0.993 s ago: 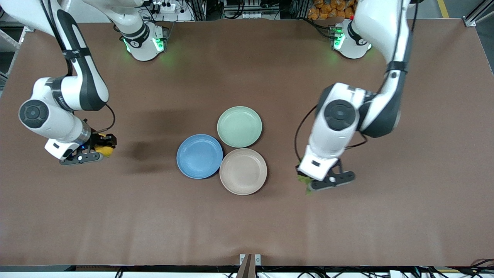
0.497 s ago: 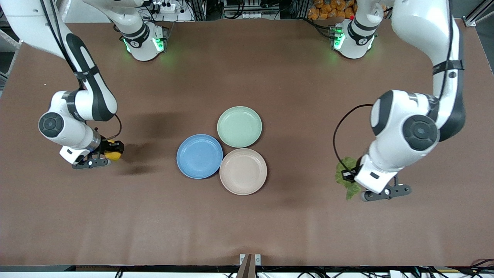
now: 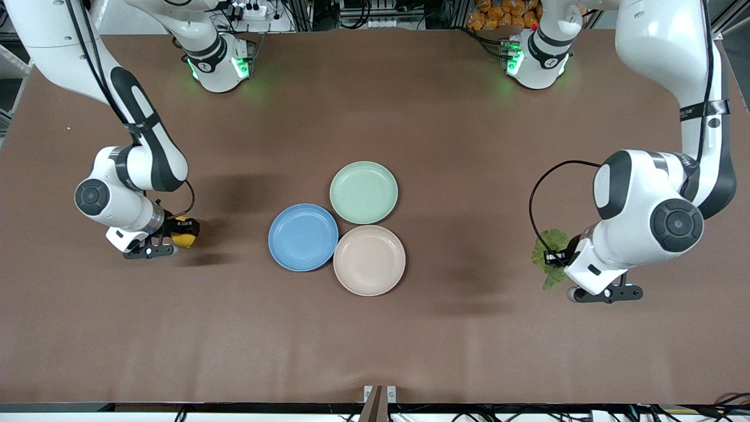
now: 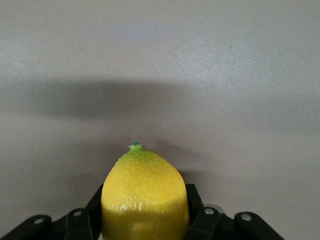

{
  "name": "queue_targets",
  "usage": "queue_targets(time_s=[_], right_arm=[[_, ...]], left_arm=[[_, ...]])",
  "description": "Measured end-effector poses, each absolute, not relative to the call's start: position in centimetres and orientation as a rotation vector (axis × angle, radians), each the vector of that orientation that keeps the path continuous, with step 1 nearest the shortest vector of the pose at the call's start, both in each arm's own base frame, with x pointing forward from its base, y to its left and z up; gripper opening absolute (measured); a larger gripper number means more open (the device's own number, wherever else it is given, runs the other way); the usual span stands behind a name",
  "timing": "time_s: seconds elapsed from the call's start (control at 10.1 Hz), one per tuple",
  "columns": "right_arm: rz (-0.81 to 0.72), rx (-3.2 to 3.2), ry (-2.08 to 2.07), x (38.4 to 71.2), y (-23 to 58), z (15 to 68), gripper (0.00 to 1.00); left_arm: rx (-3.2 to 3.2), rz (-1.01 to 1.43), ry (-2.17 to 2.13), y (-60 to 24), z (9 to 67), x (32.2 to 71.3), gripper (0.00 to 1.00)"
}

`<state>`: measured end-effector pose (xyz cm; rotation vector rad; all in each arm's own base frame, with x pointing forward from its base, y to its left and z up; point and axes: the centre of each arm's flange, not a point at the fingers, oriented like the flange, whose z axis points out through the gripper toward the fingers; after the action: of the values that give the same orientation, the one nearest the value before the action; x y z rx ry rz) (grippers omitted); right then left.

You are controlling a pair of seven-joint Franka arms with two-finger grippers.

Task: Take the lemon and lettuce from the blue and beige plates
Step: 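Lower the lemon onto the table while the left gripper lowers the lettuce, then open both grippers and raise them away from the lemon and lettuce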

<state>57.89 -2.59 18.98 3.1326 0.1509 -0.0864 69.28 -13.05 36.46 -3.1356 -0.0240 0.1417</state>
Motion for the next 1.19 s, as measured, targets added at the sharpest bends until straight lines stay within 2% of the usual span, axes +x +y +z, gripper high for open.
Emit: queue_targets(time_s=[0.2,0.3,0.4,0.7,0.89,0.99,1.19], right_arm=[[-0.071,3.134,0.138,58.0,-2.8,18.4,0.66],[-0.071,3.135,0.133,58.0,-2.8,18.3,0.66],[-0.067,3.147,0.101,58.0,-2.9,18.4,0.67],[-0.041,3.199,-0.030,58.4,-3.2,18.7,1.00],[-0.016,3.196,-0.049,59.6,-4.0,20.5,1.00],[-0.051,3.199,-0.058,60.1,-4.4,21.7,1.00],[-0.111,3.214,-0.065,61.3,-4.6,25.3,1.00]], left_arm=[[-3.128,0.189,0.017,-12.5,34.7,69.2,0.04],[-3.127,0.208,0.029,-11.6,34.3,69.2,0.13],[-3.126,0.231,0.046,-10.7,33.8,69.2,0.31],[-3.122,0.291,0.032,-8.7,33.3,68.9,0.72],[-3.121,0.327,0.013,-7.8,33.9,68.6,0.97],[-3.123,0.334,0.010,-7.7,34.6,68.2,1.00],[-3.131,0.337,-0.004,-7.0,36.3,67.0,1.00]])
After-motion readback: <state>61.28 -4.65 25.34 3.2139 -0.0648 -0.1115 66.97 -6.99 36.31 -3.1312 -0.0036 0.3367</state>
